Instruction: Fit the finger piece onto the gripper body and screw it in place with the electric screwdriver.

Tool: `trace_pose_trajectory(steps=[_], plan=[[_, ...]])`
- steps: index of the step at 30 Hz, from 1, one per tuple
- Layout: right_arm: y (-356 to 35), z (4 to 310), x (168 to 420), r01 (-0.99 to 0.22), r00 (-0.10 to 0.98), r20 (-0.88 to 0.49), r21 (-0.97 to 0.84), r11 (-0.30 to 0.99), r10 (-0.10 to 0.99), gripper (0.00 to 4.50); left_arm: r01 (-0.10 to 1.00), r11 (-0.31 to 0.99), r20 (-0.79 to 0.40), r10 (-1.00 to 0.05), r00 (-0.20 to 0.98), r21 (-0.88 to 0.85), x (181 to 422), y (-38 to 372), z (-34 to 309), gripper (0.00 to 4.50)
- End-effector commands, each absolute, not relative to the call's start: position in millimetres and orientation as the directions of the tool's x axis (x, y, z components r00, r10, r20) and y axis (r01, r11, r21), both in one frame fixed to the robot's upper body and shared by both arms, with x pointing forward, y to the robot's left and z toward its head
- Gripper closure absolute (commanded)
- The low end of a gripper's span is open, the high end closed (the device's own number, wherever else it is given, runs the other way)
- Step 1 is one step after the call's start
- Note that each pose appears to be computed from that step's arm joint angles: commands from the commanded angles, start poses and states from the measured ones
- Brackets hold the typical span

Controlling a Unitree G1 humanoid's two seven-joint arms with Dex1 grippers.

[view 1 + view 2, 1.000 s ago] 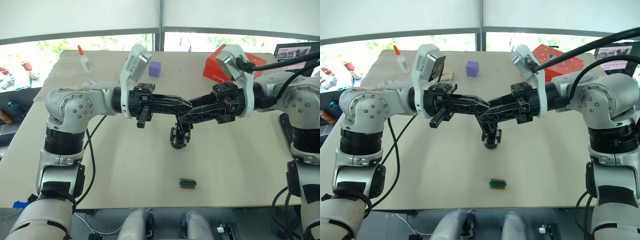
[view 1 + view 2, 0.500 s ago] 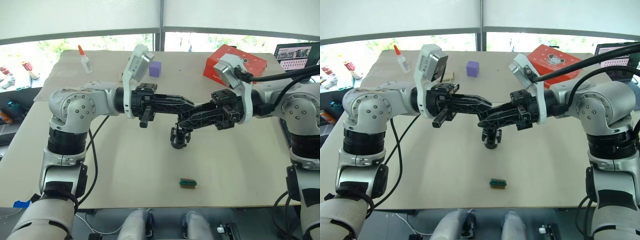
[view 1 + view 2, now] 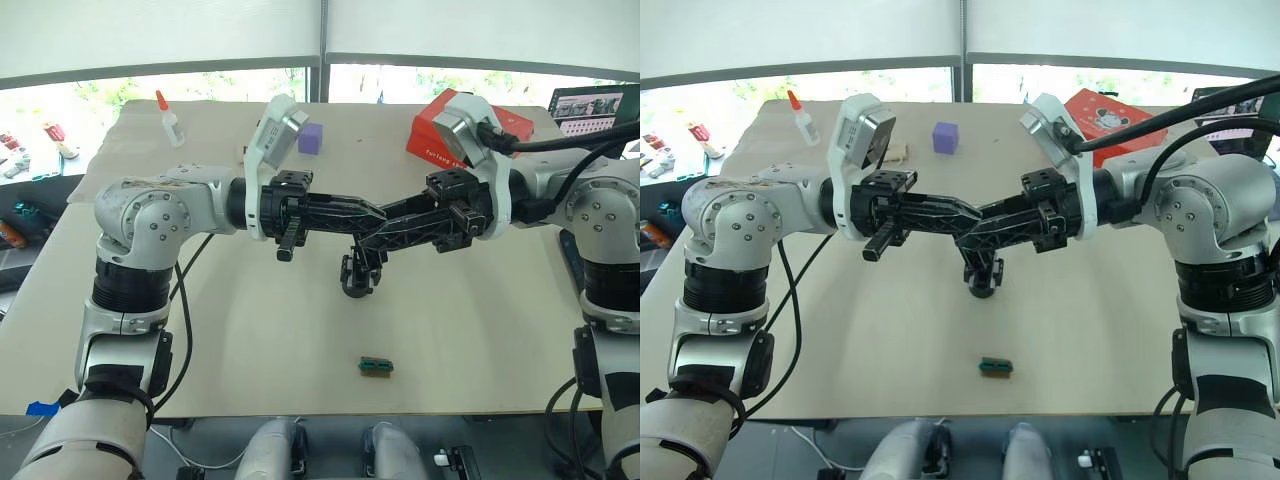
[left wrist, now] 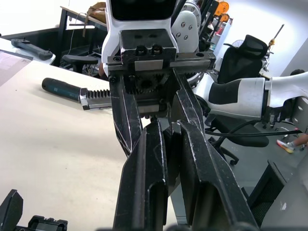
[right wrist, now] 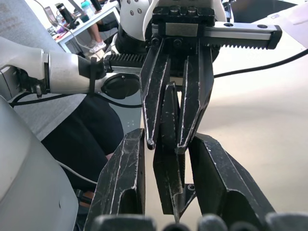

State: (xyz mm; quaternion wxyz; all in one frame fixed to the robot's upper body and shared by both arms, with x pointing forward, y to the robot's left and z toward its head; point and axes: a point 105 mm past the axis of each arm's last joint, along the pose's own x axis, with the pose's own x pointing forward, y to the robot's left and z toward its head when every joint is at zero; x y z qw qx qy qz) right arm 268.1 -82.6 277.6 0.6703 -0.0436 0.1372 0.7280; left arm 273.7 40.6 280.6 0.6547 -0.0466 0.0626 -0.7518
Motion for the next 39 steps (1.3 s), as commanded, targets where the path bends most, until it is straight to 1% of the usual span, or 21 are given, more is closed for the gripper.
trace_pose_trajectory(steps=[1, 3, 4, 10, 13, 15, 16, 18, 19, 27, 28, 30, 34, 35, 38, 39], plan=[[-81.9, 286.7, 261.3, -0.991, -0.115, -0.231, 0.091, -0.096, 0.966, 3.49, 0.984, -0.141, 0.010, -0.990, -0.141, -0.112, 270.6, 40.9, 291.0, 4.50], [-80.9, 286.2, 259.8, -0.991, -0.122, -0.232, 0.087, -0.104, 0.965, 4.03, 0.984, -0.136, 0.013, -0.991, -0.136, -0.111, 271.3, 41.0, 291.6, 4.50], [-80.6, 285.9, 259.6, -0.991, -0.122, -0.233, 0.084, -0.105, 0.965, 4.08, 0.985, -0.134, 0.015, -0.991, -0.133, -0.111, 271.7, 41.0, 291.9, 4.50], [-79.9, 282.8, 259.3, -0.993, -0.117, -0.244, 0.055, -0.106, 0.963, 4.10, 0.985, -0.122, 0.030, -0.992, -0.119, -0.119, 274.0, 41.7, 294.6, 4.50], [-79.5, 281.5, 261.2, -0.995, -0.096, -0.244, 0.042, -0.088, 0.965, 4.10, 0.986, -0.120, 0.027, -0.993, -0.118, -0.117, 273.8, 42.3, 294.0, 4.50], [-79.2, 282.3, 262.1, -0.995, -0.092, -0.238, 0.052, -0.081, 0.967, 3.05, 0.986, -0.120, 0.025, -0.993, -0.118, -0.117, 273.8, 42.5, 294.0, 4.50], [-78.8, 283.0, 262.6, -0.996, -0.088, -0.235, 0.049, -0.078, 0.968, 2.76, 0.986, -0.120, 0.026, -0.993, -0.118, -0.117, 273.9, 42.5, 294.2, 4.50], [-78.3, 283.5, 263.1, -0.996, -0.084, -0.233, 0.044, -0.076, 0.969, 1.98, 0.986, -0.121, 0.026, -0.993, -0.119, -0.117, 273.8, 42.5, 294.3, 4.50], [-78.1, 283.6, 262.9, -0.996, -0.086, -0.233, 0.041, -0.078, 0.969, 1.74, 0.986, -0.122, 0.026, -0.992, -0.120, -0.115, 273.8, 42.5, 294.2, 4.50], [-76.8, 288.1, 262.3, -0.995, -0.096, -0.222, 0.042, -0.088, 0.970, 1.74, 0.987, -0.122, 0.011, -0.992, -0.122, -0.102, 273.1, 41.1, 289.0, 4.50], [-77.0, 287.7, 261.9, -0.995, -0.099, -0.225, 0.044, -0.091, 0.969, 1.97, 0.987, -0.122, 0.011, -0.993, -0.121, -0.102, 273.3, 41.1, 289.1, 4.50], [-77.4, 286.5, 261.3, -0.995, -0.102, -0.233, 0.045, -0.094, 0.967, 2.59, 0.988, -0.118, 0.014, -0.993, -0.117, -0.099, 274.2, 41.2, 289.5, 4.50], [-77.0, 282.2, 260.4, -0.995, -0.104, -0.251, 0.026, -0.100, 0.962, 3.98, 0.989, -0.111, 0.016, -0.994, -0.110, -0.098, 276.1, 41.4, 289.5, 4.50], [-76.9, 281.9, 260.5, -0.995, -0.103, -0.251, 0.024, -0.100, 0.962, 4.11, 0.989, -0.112, 0.014, -0.994, -0.111, -0.098, 275.9, 41.5, 289.1, 4.50], [-77.1, 281.2, 260.7, -0.994, -0.105, -0.248, 0.018, -0.104, 0.963, 4.10, 0.992, -0.088, -0.009, -0.996, -0.089, -0.090, 278.6, 42.3, 286.3, 4.50], [-77.1, 281.1, 261.2, -0.994, -0.104, -0.243, 0.012, -0.104, 0.964, 4.10, 0.990, -0.095, -0.020, -0.995, -0.098, -0.103, 278.1, 42.8, 284.5, 4.02]])
